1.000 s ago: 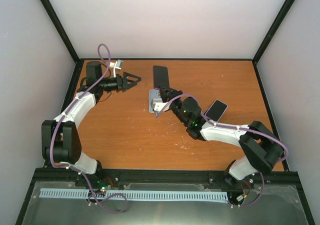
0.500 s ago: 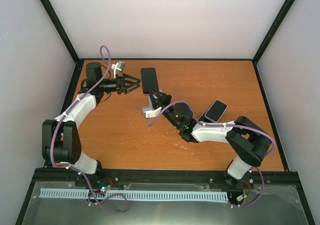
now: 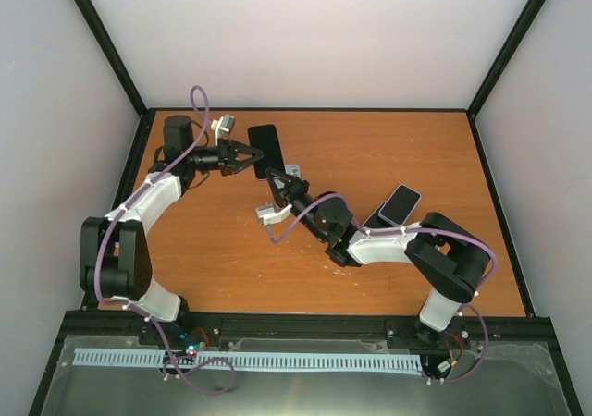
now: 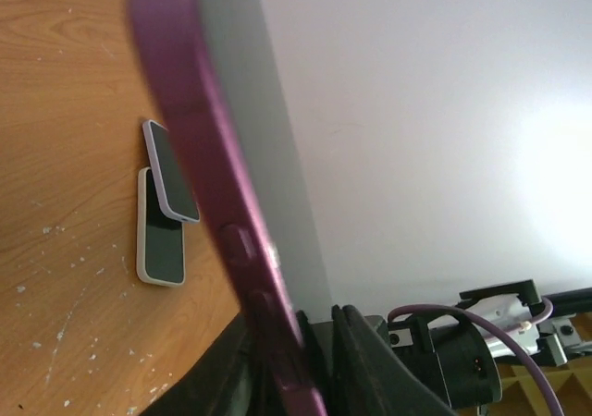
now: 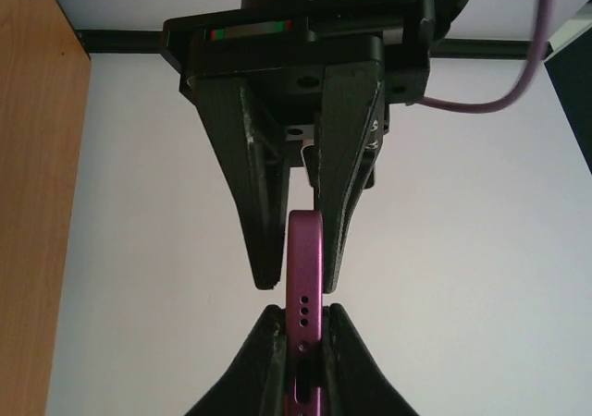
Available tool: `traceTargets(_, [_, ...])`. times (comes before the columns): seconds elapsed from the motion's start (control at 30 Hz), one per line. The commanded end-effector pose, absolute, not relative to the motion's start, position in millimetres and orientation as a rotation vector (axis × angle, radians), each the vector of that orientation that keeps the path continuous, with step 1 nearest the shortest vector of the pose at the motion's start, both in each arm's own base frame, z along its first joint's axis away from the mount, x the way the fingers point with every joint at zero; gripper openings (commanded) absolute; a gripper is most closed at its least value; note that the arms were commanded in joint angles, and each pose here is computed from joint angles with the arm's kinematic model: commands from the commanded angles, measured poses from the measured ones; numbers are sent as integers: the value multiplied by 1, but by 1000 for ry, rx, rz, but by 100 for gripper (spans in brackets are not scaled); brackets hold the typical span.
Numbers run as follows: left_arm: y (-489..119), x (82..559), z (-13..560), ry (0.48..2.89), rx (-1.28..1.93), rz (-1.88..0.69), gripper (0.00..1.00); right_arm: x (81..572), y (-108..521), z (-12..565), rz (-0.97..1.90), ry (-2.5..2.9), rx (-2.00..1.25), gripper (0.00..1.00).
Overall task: Take the phone out of the phone case
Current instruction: Place the phone at the center of the board.
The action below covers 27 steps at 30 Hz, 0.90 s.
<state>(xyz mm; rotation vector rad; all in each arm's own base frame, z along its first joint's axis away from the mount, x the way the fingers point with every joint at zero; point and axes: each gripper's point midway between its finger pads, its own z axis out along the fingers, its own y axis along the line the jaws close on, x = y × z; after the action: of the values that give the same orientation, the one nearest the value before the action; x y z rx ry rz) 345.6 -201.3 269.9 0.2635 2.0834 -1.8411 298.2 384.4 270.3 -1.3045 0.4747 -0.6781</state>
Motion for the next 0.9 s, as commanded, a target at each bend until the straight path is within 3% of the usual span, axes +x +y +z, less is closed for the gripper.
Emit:
traceTargets(0.0, [-203, 347, 270, 2075, 272, -1850, 18, 280, 382, 310, -706, 357, -1161, 8])
traceTargets(0.17, [-197, 352, 273, 2065, 258, -1838, 6, 274, 377, 293, -688, 364, -1203, 33])
traceTargets(0.33, [-187, 361, 283, 2029, 277, -1810, 2, 270, 365, 270, -630, 451, -1281, 66])
traceTargets(0.5, [-185, 368, 291, 2003, 330, -1743, 1, 273, 351, 254, -527, 638, -1347, 90])
traceTargets(0.67, [-183, 370, 295, 1955, 400, -1665, 1, 291, 337, 253, -311, 1026, -1356, 100])
traceTargets(0.87, [-181, 365, 302, 1847, 538, -1527, 1, 283, 320, 249, 119, 1447, -1380, 100])
